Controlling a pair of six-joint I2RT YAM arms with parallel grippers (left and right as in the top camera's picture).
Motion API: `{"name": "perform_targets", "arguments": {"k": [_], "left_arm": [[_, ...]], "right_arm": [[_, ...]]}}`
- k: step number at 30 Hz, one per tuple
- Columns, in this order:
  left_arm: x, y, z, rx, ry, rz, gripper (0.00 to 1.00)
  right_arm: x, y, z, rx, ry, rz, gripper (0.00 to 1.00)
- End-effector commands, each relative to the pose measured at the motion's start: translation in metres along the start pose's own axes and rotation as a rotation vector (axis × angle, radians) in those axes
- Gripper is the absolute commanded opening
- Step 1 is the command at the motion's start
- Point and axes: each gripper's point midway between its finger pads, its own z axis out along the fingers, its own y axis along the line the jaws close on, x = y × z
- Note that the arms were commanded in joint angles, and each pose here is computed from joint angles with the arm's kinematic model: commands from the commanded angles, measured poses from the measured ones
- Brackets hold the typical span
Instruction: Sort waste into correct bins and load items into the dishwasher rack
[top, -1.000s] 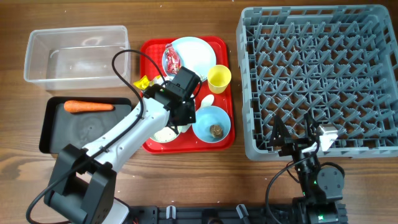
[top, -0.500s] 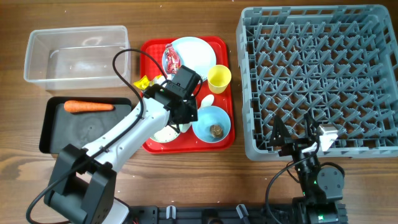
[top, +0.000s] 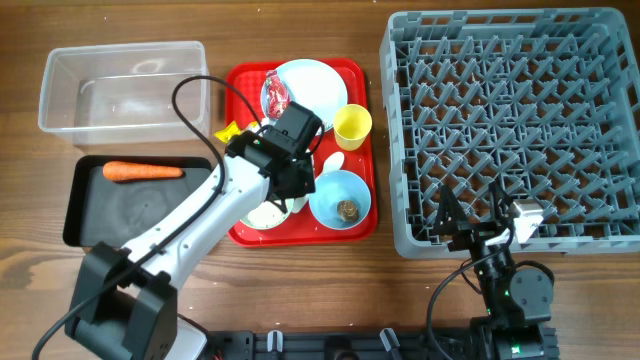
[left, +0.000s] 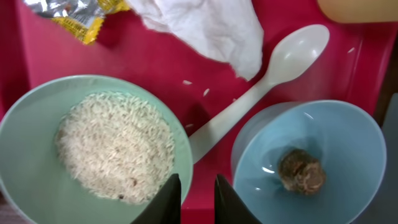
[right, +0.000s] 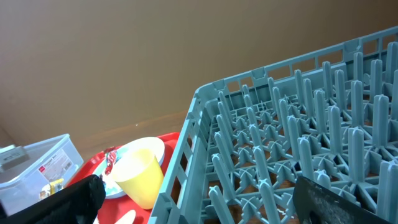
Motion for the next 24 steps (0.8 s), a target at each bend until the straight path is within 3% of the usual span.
{"name": "perform_targets", "arguments": {"k": [1, 13, 24], "left_arm": [[-0.003, 0.003, -0.01, -0.024, -0.034, -0.048, 0.2], [0.009, 0.003, 0.001, -0.069, -0.048, -0.022, 0.27], [0.008, 0.006, 0.007, -0.096, -0.045, -0.034, 0.27]], "right_arm": [[-0.002, 0.0, 0.0, 0.004, -0.011, -0.008, 1.0], [-0.002, 0.0, 0.0, 0.004, -0.011, -0.008, 1.0], [-0.002, 0.0, 0.0, 0.004, -0.011, -0.008, 1.0]]}}
